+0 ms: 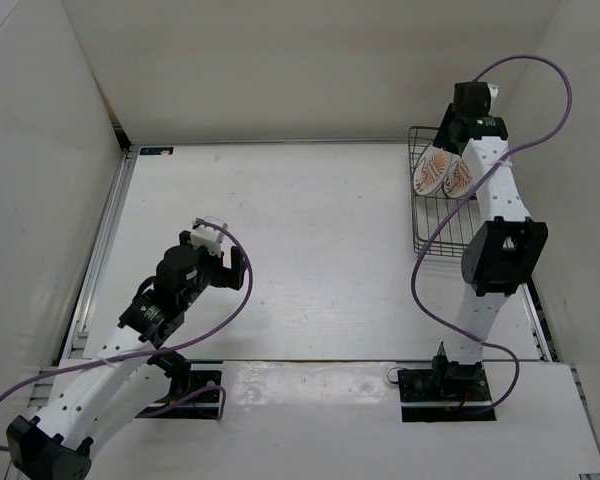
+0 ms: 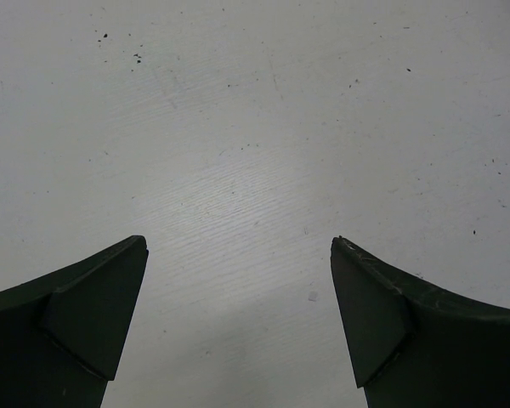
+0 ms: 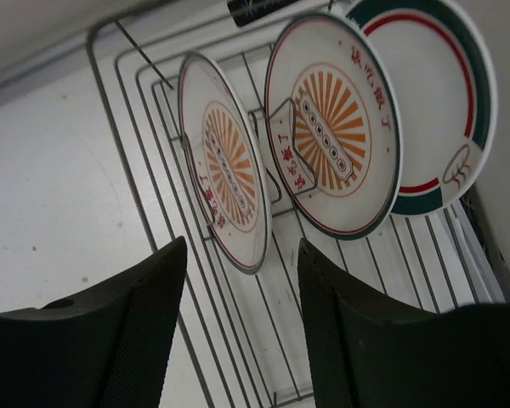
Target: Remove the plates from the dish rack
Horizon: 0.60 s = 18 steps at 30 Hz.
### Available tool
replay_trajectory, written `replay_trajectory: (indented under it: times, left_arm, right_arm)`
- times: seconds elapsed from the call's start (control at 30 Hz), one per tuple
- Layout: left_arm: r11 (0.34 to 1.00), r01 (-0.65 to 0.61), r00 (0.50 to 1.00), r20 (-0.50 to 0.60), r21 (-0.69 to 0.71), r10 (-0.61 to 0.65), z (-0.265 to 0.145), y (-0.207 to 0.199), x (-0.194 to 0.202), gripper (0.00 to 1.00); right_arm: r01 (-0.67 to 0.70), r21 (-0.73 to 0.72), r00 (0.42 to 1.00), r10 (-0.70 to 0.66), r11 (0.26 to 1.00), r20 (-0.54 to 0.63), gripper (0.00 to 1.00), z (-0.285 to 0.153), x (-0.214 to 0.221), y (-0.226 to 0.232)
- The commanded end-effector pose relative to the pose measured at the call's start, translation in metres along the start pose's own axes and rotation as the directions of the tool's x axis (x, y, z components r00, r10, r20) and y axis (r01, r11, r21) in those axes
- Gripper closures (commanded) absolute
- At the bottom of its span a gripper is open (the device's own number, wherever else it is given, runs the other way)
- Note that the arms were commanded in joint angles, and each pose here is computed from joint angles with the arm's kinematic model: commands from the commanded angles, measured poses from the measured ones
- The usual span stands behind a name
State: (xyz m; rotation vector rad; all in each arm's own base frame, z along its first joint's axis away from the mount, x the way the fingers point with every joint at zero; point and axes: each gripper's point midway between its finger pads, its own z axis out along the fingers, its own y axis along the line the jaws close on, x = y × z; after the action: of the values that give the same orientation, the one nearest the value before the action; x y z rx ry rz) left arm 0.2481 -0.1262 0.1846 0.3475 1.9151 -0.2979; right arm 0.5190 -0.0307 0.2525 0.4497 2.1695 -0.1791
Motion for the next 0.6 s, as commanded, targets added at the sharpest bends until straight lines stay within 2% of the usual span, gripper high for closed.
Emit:
replay_trajectory:
  times: [0.0, 0.13, 0.17, 0.27, 0.33, 0.4, 0.57]
  left_arm:
    - [1.0, 0.004, 1.0, 0.011, 0.006, -0.004, 0.0, -0.002, -0.005, 0.0]
    - [1.0, -0.002, 1.0, 0.011, -0.012, 0.002, 0.001, 0.001, -0.007, 0.0]
    - [1.0, 0.0, 1.0, 0.011, -0.011, 0.0, 0.001, 0.001, -0.008, 0.0]
    - [1.0, -0.004, 1.0, -0.006, -0.012, 0.004, 0.001, 0.001, -0.005, 0.0]
    - [1.0, -0.006, 1.0, -0.007, -0.017, 0.006, 0.002, 0.002, -0.004, 0.0]
    - [1.0, -0.006, 1.0, 0.0, -0.02, 0.006, 0.002, 0.002, -0.006, 0.0]
    - [1.0, -0.014, 1.0, -0.018, -0.016, 0.013, 0.002, 0.002, -0.004, 0.0]
  right_arm:
    - [0.04, 0.01, 0.998, -0.04, 0.999, -0.044, 0.43, 0.002, 0.001, -0.006]
    - [0.072, 0.012, 0.989, -0.069, 0.997, -0.131, 0.44, 0.024, 0.027, -0.002]
    - [0.057, 0.045, 0.988, -0.05, 0.997, -0.148, 0.47, 0.032, 0.029, -0.018]
    - [0.066, 0.052, 0.978, -0.054, 0.996, -0.2, 0.51, 0.044, 0.047, -0.021]
    - [0.071, 0.058, 0.975, -0.057, 0.996, -0.214, 0.51, 0.048, 0.052, -0.024]
    - [0.077, 0.058, 0.972, -0.062, 0.995, -0.225, 0.57, 0.051, 0.057, -0.025]
    - [0.089, 0.03, 0.964, -0.079, 0.996, -0.253, 0.63, 0.059, 0.067, -0.025]
